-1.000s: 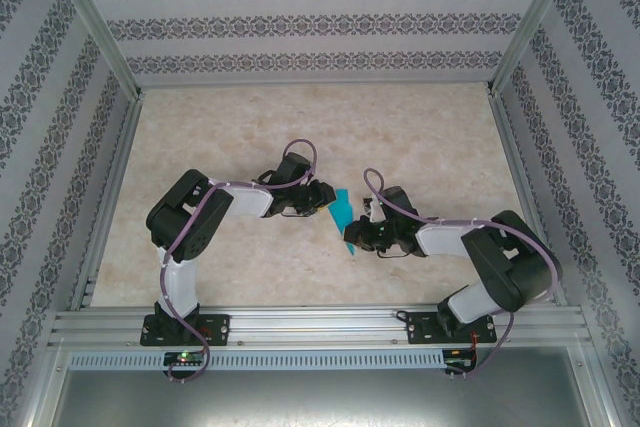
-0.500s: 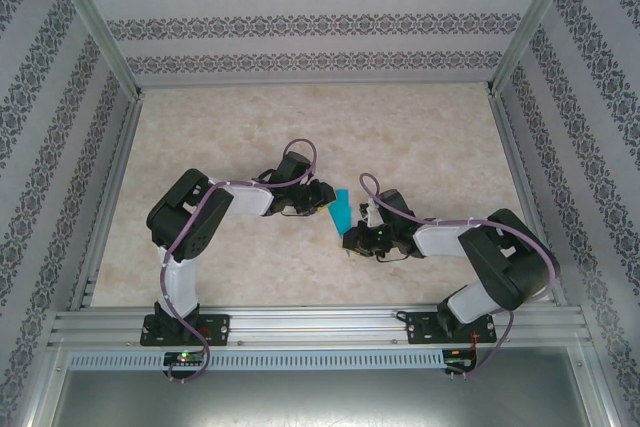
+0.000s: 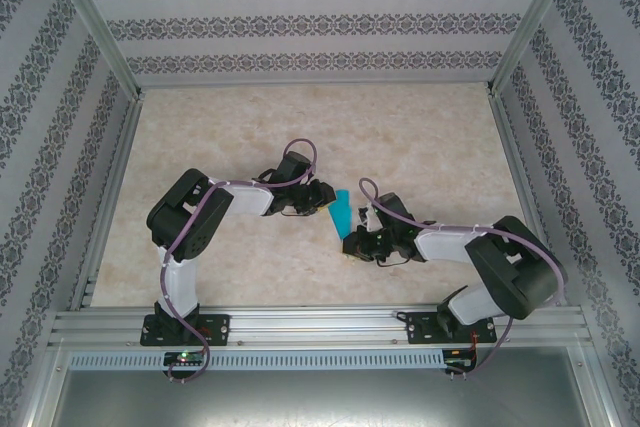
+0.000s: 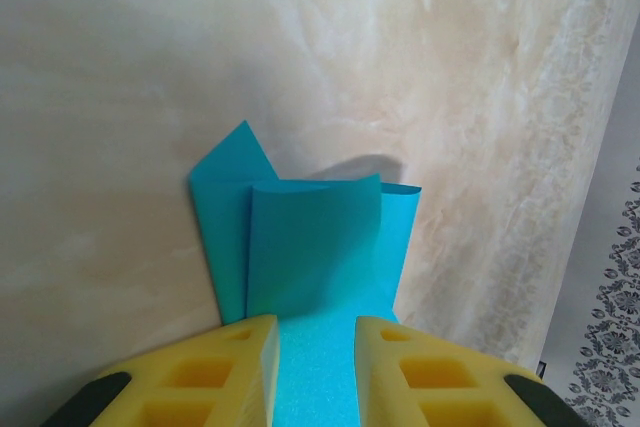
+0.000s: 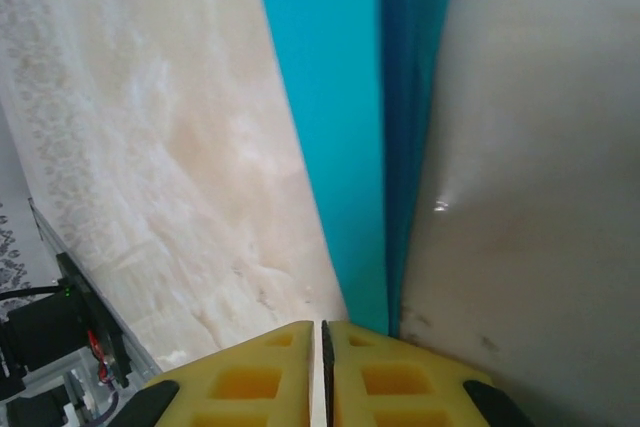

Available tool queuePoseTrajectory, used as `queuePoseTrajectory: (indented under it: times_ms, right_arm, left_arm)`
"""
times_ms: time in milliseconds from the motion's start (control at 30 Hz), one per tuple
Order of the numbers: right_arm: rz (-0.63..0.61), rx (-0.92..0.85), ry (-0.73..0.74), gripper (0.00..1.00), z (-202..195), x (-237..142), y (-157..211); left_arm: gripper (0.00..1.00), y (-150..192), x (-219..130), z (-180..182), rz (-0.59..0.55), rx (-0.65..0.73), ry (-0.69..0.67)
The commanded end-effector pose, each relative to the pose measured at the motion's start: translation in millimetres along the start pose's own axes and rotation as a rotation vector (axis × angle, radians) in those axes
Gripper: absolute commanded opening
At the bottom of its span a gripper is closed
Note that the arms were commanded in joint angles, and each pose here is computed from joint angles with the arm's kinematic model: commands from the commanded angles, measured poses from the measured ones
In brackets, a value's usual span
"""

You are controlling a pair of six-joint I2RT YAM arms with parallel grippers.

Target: Fold a paper plane with a square sheet of paper (pick it up from the middle)

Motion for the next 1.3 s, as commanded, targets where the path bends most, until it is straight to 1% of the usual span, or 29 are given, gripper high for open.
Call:
queuePoseTrajectory:
  times_ms: [0,100,200,267,333,400,567,633,733,900,1100,1267]
  right_arm:
    - [0.033,0.058,0.079,0.12,-23,6,15]
    - [0.024,0.055,0.082,0.12,-24,3,17]
    - [-0.018,0.015,0.038,0.12,-7,-5,10]
    - [-0.062,-0.017,0.020,0.12,8,-14,2]
    - [-0.128,-0.048,0.023,0.13,19,-22,-8]
    - [-0.164,-0.065,0.012,0.14,26,-27,-16]
    - [-0.193,-0.083,0.005,0.14,38,-21,-38]
    - [-0.171,-0.074,-0.010,0.14,39,-12,-44]
    - [-0.145,-0.052,-0.003,0.14,32,1,-47]
    - [-0.121,0.019,0.105,0.13,-5,10,-35]
    - [-0.074,0.069,0.112,0.12,-28,17,-21]
    - [-0.053,0.082,0.096,0.09,-36,18,-19]
  left_arm:
    - [0.29,11,15,33,0.043,-0.019,-0.121]
    - [0.29,11,14,33,0.042,-0.017,-0.121]
    - [0.29,11,15,33,0.045,-0.019,-0.119]
    - [0.29,11,16,33,0.045,-0.019,-0.118]
    - [0.29,11,16,33,0.045,-0.018,-0.117]
    - [0.29,11,16,32,0.048,-0.018,-0.113]
    - [0.29,11,16,33,0.048,-0.019,-0.111]
    - [0.29,11,16,32,0.047,-0.019,-0.111]
    - [0.29,11,16,32,0.050,-0.016,-0.111]
    - [0.29,11,16,32,0.051,-0.013,-0.114]
    - [0.30,9,15,25,0.053,0.008,-0.091]
    - [0.33,2,5,2,0.026,0.060,-0.031]
Point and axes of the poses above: each hand's point on the last joint's axis, 136 mm out from that joint toward the fingers, its own x axis out along the fingers, its own z axis along the line the jaws close on, y = z × x, the point moved 7 cm from there along -x, back along the fingers
